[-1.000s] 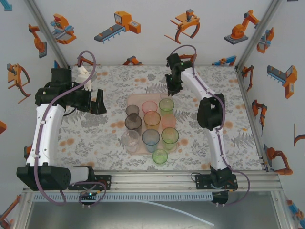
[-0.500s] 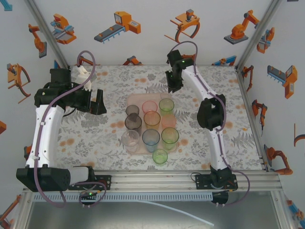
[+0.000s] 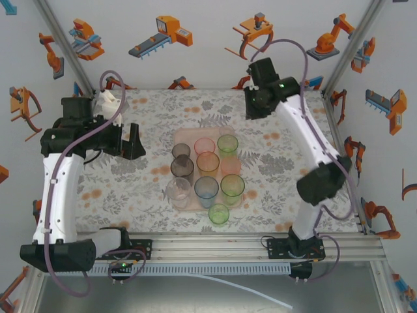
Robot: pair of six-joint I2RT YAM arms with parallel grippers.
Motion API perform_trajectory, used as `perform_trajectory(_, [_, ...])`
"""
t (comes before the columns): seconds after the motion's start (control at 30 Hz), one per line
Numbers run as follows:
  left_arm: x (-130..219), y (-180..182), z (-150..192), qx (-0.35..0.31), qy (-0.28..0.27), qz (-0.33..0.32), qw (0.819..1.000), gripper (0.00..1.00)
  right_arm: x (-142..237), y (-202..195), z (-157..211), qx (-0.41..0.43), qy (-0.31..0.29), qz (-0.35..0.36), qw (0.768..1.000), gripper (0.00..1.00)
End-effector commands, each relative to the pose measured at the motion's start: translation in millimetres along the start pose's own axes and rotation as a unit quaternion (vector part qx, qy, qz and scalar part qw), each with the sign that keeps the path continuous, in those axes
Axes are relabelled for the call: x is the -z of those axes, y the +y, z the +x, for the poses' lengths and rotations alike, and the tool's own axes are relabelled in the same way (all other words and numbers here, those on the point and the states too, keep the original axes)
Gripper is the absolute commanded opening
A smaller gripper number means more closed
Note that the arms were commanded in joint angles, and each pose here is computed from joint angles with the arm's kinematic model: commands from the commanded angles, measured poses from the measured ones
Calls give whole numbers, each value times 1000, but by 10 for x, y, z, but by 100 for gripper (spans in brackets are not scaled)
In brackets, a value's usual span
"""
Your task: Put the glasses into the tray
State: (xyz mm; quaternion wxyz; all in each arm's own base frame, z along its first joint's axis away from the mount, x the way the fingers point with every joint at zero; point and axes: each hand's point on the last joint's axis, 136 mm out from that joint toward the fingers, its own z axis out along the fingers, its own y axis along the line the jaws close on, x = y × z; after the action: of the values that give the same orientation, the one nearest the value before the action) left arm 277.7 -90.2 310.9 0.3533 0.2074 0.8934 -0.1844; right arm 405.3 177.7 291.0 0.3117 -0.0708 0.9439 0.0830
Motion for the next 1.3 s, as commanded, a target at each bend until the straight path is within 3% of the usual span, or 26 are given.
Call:
perform_trajectory(0.0, [82,-140,-8,-3,-17,19,1000,97,301,54,372,-7,5,10,1000,25])
perform_trajectory(0.23, [83,-239,5,-9,-24,34,999,97,828,359,1288,42,10,2,999,26])
perform_trajectory(0.5, [117,-277,19,-4,-34,38,999,97,1035,739,2146,80,11,-42,996,26])
perform_trajectory(0.9, [136,-221,98,2,-38,24,999,97,502,1388,2944,115,57,-38,991,28])
perform_trajectory(1.27, [138,-206,73,9,-41,27,999,97,234,1281,3213,74,82,-3,994,31])
